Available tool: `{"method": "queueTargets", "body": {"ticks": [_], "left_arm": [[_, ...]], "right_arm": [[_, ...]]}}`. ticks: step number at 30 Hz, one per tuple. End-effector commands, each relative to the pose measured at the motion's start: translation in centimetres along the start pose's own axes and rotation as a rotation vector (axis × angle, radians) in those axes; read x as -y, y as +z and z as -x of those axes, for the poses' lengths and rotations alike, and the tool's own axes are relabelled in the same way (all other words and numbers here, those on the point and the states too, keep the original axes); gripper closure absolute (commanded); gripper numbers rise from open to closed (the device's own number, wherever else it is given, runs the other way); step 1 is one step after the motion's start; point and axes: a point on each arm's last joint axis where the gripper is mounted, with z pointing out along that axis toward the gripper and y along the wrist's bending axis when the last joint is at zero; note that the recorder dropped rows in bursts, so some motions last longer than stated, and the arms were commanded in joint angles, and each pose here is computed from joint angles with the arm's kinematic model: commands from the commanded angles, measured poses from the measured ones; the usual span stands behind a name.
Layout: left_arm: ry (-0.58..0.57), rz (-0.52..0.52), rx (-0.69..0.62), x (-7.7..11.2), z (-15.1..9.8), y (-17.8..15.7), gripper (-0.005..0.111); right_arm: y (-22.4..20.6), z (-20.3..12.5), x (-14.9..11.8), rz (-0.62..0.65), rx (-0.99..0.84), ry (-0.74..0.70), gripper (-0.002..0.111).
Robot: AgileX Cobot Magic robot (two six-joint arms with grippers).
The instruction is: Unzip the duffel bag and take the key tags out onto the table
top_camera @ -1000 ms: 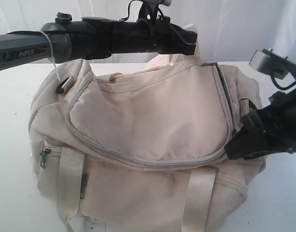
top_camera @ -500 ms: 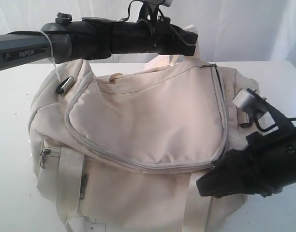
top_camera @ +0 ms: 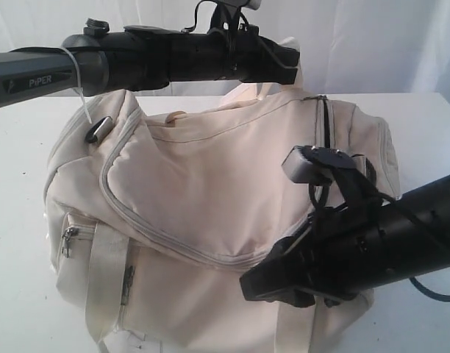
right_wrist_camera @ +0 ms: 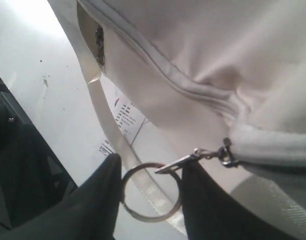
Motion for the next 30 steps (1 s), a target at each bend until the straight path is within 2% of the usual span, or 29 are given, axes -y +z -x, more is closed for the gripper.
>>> {"method": "queueTargets", "body": {"ticks": [1, 6, 12, 14, 16, 17, 19, 21, 23, 25, 27, 30], "left_arm": [[-0.026, 0.01, 0.043, 0.1, 1.3, -0.4, 0.107], [-0.026, 0.01, 0.043, 0.1, 1.3, -0.4, 0.107], [-0.026, 0.01, 0.043, 0.1, 1.3, -0.4, 0.107], [-0.015, 0.012, 0.036, 0.1, 1.3, -0.4, 0.1], [0.017, 0.011, 0.021, 0.1, 1.2, -0.4, 0.086], [0.033, 0.01, 0.012, 0.1, 1.1, -0.4, 0.076], [0.042, 0.01, 0.007, 0.2, 1.3, -0.6, 0.051], [0.042, 0.024, -0.001, 0.3, 1.7, -0.9, 0.025], [0.043, 0.041, -0.013, 0.3, 2.3, -1.3, 0.01], [0.079, 0.044, -0.031, 0.7, 3.1, -1.9, 0.007], [0.138, 0.038, -0.072, 1.1, 3.9, -2.7, 0.008], [0.177, 0.039, -0.161, 1.7, 4.9, -4.1, 0.012]], "right_arm": [[1.9, -0.7, -0.6, 0.053, -0.087, 0.025, 0.108], [3.7, -0.8, -0.9, 0.099, -0.114, 0.058, 0.108], [4.1, -0.7, -1.3, 0.128, -0.099, 0.016, 0.108], [4.1, -0.7, -1.3, 0.128, -0.098, 0.006, 0.108], [4.0, -0.8, -1.4, 0.137, -0.105, -0.011, 0.107], [4.0, -0.8, -1.4, 0.145, -0.11, -0.024, 0.105], [4.0, -0.9, -1.6, 0.163, -0.123, -0.039, 0.097], [4.0, -1.0, -1.6, 0.166, -0.125, -0.04, 0.085], [4.0, -1.0, -1.6, 0.166, -0.125, -0.04, 0.07], [4.0, -1.0, -1.6, 0.167, -0.127, -0.031, 0.053], [3.9, -1.0, -1.8, 0.177, -0.131, -0.032, 0.04], [3.2, -0.8, -2.3, 0.191, -0.121, -0.066, 0.036]]}}
